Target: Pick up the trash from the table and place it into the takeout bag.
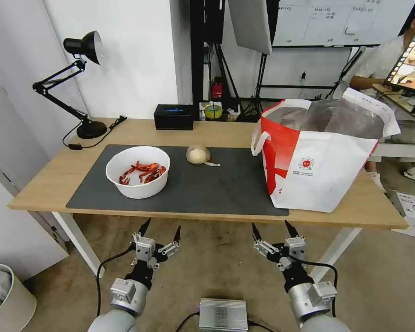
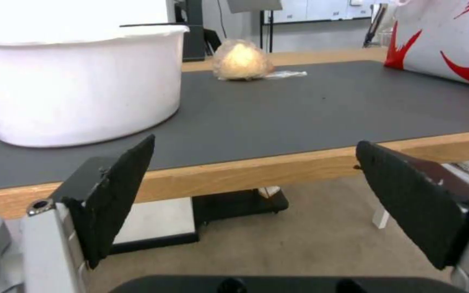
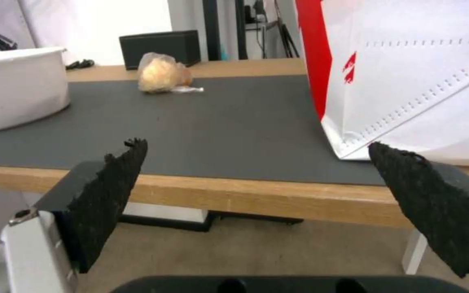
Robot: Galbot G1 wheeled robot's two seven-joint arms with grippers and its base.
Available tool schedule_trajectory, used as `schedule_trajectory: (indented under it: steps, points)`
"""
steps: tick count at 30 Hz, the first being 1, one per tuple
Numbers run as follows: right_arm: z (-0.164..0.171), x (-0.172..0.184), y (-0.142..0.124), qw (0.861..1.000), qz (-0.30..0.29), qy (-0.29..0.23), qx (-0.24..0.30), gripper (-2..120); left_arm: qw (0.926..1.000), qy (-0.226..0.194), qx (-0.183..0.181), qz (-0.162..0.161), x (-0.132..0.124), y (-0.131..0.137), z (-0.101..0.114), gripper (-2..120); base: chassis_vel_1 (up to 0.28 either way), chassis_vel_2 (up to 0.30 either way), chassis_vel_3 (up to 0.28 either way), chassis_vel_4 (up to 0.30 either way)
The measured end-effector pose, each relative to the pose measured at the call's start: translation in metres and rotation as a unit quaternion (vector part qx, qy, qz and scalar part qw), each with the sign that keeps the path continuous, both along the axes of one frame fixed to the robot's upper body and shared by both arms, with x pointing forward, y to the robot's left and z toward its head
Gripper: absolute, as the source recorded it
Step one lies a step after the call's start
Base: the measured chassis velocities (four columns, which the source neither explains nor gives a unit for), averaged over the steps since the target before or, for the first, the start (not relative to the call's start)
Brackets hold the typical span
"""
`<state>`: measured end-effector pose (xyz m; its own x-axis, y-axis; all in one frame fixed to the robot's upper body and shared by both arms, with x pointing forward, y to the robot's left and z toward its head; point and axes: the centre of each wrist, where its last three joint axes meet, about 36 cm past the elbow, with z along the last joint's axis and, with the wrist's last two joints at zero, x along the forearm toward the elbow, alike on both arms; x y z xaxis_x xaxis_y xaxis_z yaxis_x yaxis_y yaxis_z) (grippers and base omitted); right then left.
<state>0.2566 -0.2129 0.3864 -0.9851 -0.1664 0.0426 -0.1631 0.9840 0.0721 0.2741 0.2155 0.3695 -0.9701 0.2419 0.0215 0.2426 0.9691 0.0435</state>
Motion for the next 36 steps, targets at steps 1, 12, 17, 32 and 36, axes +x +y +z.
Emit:
schedule_trajectory:
  steps: [1, 12, 17, 32, 36]
  points:
    - [0.0, 0.0, 0.0, 1.0, 0.0, 0.0, 0.0, 100, 1.0, 0.0, 0.0, 0.0, 0.0, 0.0, 0.0, 100, 0.0, 0.0, 0.0, 0.0]
    - [0.025, 0.039, -0.003, 0.997, 0.05, -0.035, 0.052, 100, 1.0, 0.0, 0.0, 0.001, 0.001, 0.001, -0.001, 100, 0.0, 0.0, 0.0, 0.0]
    - [0.05, 0.066, -0.01, 0.993, 0.08, -0.048, 0.067, 100, 1.0, 0.002, 0.002, 0.004, -0.001, 0.003, -0.001, 100, 0.0, 0.0, 0.0, 0.0]
    - [0.077, 0.152, -0.022, 0.989, 0.13, -0.034, 0.056, 100, 0.9997, 0.007, 0.007, 0.021, -0.006, 0.012, -0.002, 100, 0.0, 0.0, 0.0, 0.0]
    - [0.073, 0.177, -0.012, 0.988, 0.141, -0.026, 0.051, 100, 0.9996, 0.007, 0.009, 0.028, -0.007, 0.015, -0.001, 100, 0.0, 0.0, 0.0, 0.0]
